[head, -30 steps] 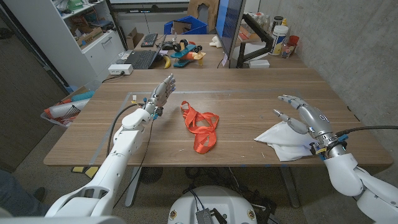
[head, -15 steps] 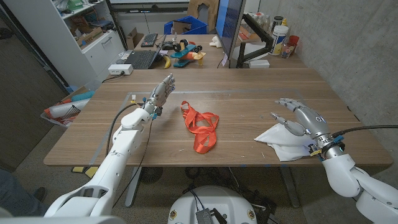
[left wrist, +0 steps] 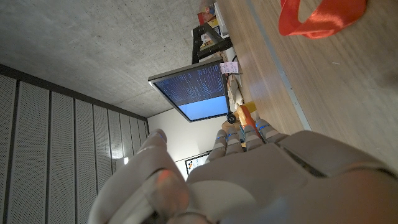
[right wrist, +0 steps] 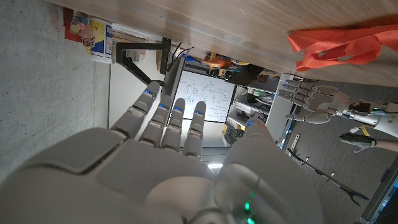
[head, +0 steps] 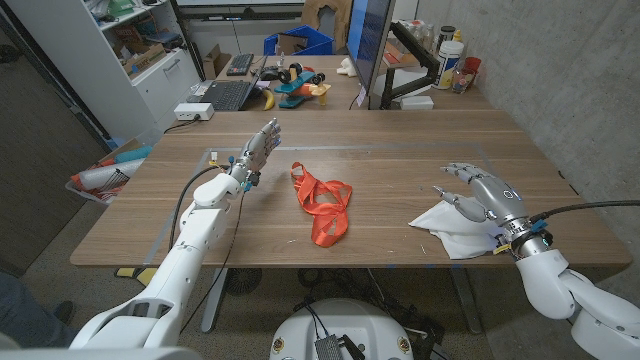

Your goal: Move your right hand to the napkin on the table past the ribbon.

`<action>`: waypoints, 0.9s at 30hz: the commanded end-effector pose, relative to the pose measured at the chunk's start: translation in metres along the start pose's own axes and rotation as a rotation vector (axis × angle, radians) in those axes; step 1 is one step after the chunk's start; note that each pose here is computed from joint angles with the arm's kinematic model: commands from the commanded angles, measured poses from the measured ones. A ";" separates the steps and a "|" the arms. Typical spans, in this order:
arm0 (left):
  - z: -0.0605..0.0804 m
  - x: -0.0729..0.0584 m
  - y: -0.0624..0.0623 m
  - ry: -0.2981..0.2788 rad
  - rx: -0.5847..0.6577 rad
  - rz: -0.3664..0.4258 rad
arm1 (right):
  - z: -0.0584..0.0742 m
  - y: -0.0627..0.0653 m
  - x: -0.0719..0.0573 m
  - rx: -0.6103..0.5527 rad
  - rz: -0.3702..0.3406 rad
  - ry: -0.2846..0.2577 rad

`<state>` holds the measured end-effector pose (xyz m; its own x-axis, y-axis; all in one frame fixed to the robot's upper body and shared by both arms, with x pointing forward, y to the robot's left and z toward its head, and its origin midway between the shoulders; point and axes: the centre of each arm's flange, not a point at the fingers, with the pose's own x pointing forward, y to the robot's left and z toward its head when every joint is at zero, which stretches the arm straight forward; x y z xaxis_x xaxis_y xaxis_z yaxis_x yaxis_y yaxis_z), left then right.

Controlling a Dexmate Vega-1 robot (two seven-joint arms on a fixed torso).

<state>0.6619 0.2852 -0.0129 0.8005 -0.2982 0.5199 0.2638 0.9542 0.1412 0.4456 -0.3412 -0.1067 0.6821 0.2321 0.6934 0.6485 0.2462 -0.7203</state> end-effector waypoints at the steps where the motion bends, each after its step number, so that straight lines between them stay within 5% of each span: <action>1: -0.001 0.000 0.001 0.007 0.002 -0.005 | -0.001 0.008 -0.002 -0.053 0.017 0.016; 27: 0.000 -0.007 0.001 0.002 0.004 -0.001 | -0.007 0.027 -0.008 -0.089 0.056 0.044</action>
<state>0.6600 0.2860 -0.0145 0.8006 -0.3045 0.5161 0.2654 0.9524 0.1503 0.4562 -0.3407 -0.1273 0.7158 0.2089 0.6663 0.6468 0.1613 -0.7454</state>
